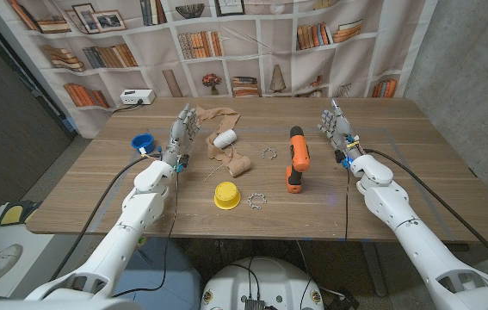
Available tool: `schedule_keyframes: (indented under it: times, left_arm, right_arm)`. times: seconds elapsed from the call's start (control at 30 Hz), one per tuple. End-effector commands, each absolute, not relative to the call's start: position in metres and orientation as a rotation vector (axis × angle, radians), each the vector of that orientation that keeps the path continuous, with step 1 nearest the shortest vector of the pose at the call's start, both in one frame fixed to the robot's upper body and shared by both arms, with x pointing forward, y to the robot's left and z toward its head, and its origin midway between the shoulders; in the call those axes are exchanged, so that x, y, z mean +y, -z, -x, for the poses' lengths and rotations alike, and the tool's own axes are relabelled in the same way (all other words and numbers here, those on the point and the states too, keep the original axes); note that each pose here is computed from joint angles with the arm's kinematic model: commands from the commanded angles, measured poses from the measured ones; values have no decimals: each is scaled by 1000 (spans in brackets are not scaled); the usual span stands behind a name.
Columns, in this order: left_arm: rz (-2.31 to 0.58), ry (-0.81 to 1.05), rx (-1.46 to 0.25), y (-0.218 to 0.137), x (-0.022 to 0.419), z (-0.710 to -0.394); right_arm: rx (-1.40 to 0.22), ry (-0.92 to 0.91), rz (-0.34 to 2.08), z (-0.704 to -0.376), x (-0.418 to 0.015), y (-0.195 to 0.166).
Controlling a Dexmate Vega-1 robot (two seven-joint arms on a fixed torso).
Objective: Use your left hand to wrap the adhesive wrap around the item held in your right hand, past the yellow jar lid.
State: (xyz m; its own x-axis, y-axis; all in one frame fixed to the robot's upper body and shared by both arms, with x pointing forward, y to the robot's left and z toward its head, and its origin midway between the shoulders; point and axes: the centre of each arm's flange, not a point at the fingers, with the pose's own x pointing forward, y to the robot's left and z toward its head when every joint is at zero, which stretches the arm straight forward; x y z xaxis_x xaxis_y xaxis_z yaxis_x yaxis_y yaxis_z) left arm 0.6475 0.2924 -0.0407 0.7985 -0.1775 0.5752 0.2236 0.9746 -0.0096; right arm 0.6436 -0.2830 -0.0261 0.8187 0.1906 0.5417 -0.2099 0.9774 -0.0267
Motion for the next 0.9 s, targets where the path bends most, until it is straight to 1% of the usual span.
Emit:
schedule_keyframes:
  times: [0.03, 0.4, 0.57, 0.9]
  left_arm:
    - [90, 215, -624, 42, 286, -642]
    - [94, 229, -638, 39, 277, -640]
    - [99, 232, -631, 42, 277, -641]
    - [114, 221, -659, 39, 273, -638]
  right_arm:
    - [-575, -208, -24, -634, -289, 26]
    - [-598, -230, -21, -629, -295, 26]
    - [-619, -276, -26, -629, -294, 26]
    - [-645, -300, -5, -630, -293, 22]
